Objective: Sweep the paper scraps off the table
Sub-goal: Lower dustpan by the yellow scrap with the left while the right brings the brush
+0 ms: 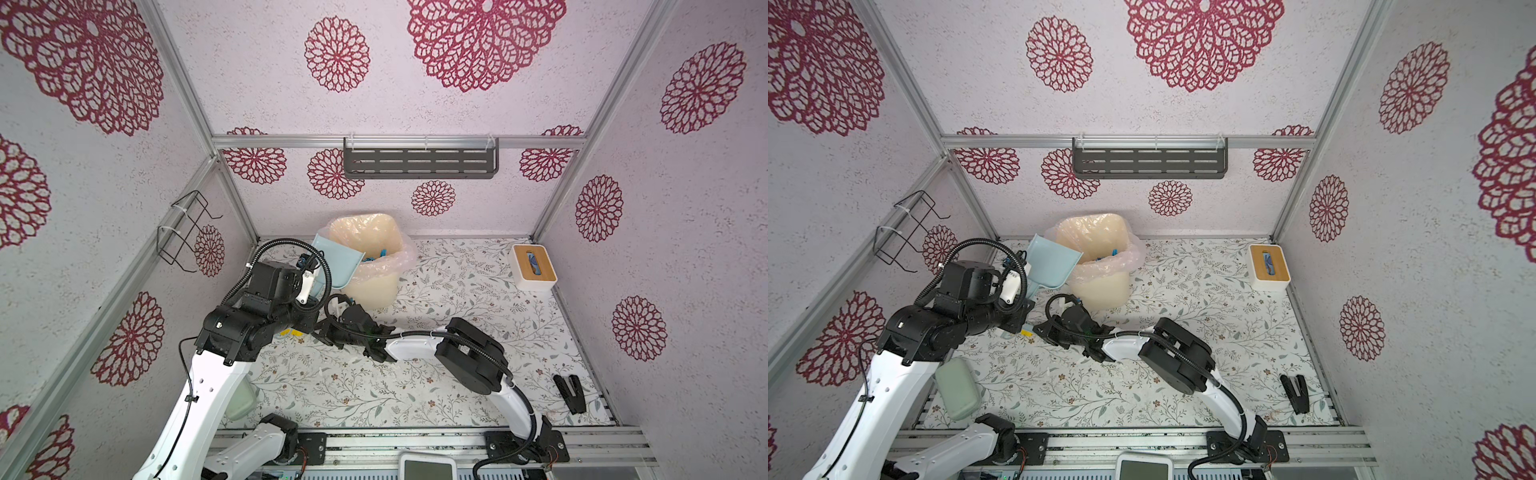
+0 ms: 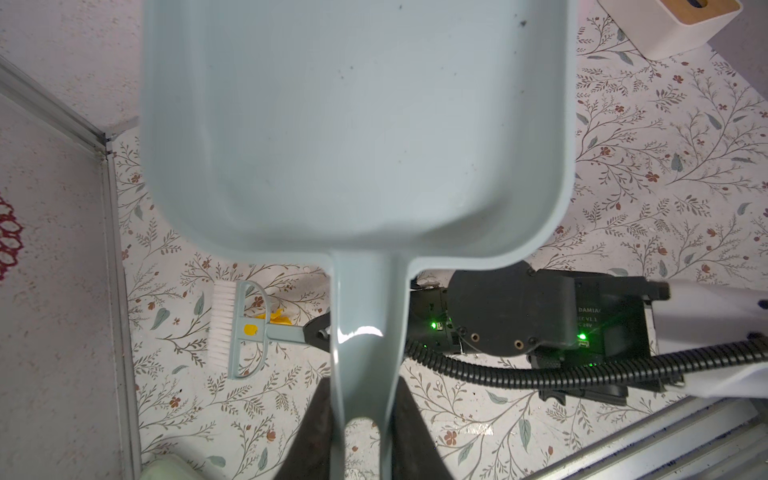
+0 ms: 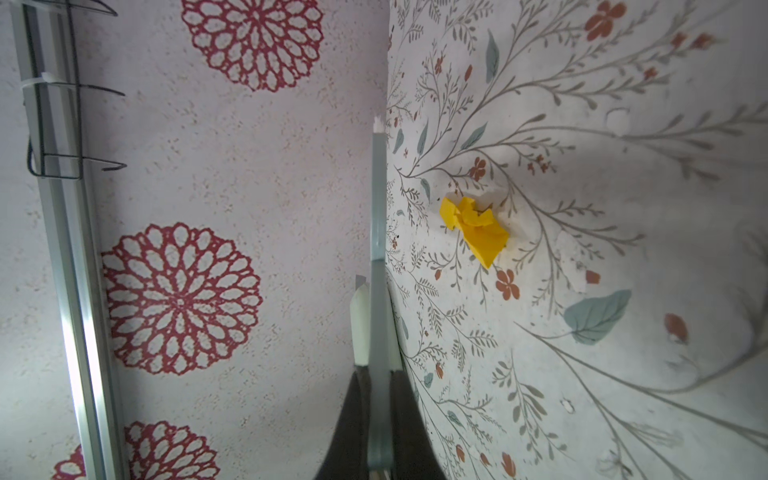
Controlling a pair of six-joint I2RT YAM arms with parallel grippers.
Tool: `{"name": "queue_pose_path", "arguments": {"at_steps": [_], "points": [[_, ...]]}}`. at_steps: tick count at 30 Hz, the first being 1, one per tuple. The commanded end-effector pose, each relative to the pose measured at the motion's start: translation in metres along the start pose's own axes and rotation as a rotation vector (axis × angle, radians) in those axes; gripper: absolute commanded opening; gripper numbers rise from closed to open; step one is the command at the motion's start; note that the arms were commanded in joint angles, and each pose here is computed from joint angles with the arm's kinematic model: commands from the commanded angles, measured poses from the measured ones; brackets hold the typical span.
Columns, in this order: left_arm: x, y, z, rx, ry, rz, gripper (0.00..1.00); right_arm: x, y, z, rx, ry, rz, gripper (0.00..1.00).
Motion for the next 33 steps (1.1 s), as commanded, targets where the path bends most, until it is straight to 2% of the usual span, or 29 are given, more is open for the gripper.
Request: {"name": "queue_pose_path", "arguments": {"at_steps": [1, 10, 15, 21, 28, 31, 33], "points": [[0.005, 0.001, 0.000, -0.007, -0.025, -0.004, 0.00, -0.008, 0.003, -0.004, -0.055, -0.049, 0.037, 0.00], [0.010, 0.002, -0.002, -0.001, -0.027, -0.007, 0.00, -0.014, -0.002, -0.010, -0.108, -0.063, 0.082, 0.00], [0.013, 0.003, -0.007, 0.004, -0.033, 0.000, 0.00, 0.011, -0.013, -0.012, -0.111, -0.049, 0.139, 0.00], [0.012, 0.002, -0.011, 0.017, -0.043, 0.013, 0.00, 0.075, -0.042, -0.011, -0.128, -0.061, 0.246, 0.00], [0.011, 0.002, -0.014, 0.023, -0.044, 0.019, 0.00, 0.177, -0.076, 0.000, -0.132, -0.114, 0.408, 0.00], [0.011, 0.002, -0.015, 0.026, -0.045, 0.026, 0.00, 0.210, -0.067, 0.004, -0.107, -0.148, 0.426, 0.00], [0.009, 0.000, -0.015, 0.028, -0.044, 0.034, 0.00, 0.218, -0.050, 0.007, -0.059, -0.145, 0.413, 0.00]]}}
Point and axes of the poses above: each gripper's point midway between its finger pads, its own x axis back along the fingers, its own y axis along the line the jaws close on, z = x × y, the point moved 6 cm from there along x, back along the fingers, and after that the axes turned 15 degrees about -x, right-handed, at the moved point
